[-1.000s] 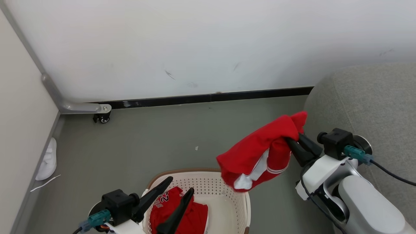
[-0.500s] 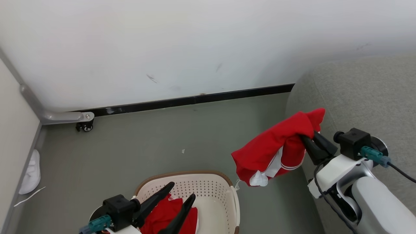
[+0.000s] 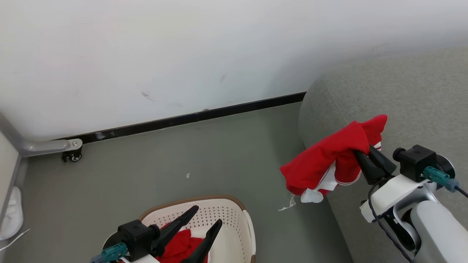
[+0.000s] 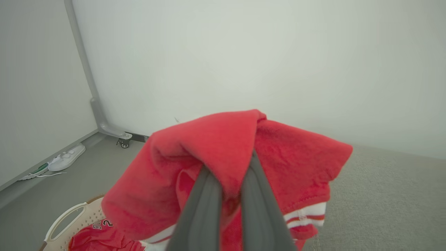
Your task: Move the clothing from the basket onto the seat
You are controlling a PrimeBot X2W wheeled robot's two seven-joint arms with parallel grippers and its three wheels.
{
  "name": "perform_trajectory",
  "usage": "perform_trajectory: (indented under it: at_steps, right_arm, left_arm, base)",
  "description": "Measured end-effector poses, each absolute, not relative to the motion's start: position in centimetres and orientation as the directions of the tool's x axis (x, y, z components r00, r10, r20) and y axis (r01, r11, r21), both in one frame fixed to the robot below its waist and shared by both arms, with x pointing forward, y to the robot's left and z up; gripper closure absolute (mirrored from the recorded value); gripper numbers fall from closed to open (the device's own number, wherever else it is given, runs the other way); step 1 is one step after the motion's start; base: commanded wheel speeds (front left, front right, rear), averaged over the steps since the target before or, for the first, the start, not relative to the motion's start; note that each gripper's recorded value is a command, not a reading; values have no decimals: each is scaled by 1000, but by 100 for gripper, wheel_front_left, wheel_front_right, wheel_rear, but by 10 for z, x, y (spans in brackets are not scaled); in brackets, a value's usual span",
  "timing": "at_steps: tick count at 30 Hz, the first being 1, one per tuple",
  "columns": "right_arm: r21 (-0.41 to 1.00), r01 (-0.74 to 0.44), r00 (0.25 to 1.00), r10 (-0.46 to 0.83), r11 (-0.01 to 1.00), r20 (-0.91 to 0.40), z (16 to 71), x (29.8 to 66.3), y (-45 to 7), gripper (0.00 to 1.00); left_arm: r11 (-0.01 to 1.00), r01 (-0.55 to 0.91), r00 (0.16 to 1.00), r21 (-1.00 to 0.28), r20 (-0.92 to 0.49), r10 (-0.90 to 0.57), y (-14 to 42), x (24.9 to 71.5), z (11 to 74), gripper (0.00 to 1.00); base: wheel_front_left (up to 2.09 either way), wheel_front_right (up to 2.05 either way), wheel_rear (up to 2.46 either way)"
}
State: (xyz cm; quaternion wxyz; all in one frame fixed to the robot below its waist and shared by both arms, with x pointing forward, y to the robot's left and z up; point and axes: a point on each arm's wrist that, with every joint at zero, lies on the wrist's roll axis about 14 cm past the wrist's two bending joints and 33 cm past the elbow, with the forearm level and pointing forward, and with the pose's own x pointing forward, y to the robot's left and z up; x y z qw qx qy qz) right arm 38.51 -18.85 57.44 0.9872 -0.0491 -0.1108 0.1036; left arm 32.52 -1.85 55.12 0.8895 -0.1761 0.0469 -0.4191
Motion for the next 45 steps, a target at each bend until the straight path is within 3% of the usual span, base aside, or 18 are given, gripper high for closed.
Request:
perform_trajectory:
  at_steps: [27,45]
  right_arm:
    - [-154,64,968,-24,986,249,589,339,-276,100]
    - [-181,225,947,-171,958,272,605,320,-333,100]
  left_arm:
    - [432,830,490,-354,92,-867,-69,311,559,0]
    - [400,839,455,-368,73,-888,-77,307,549,0]
  base:
    - [0,0,0]
    - [0,0,0]
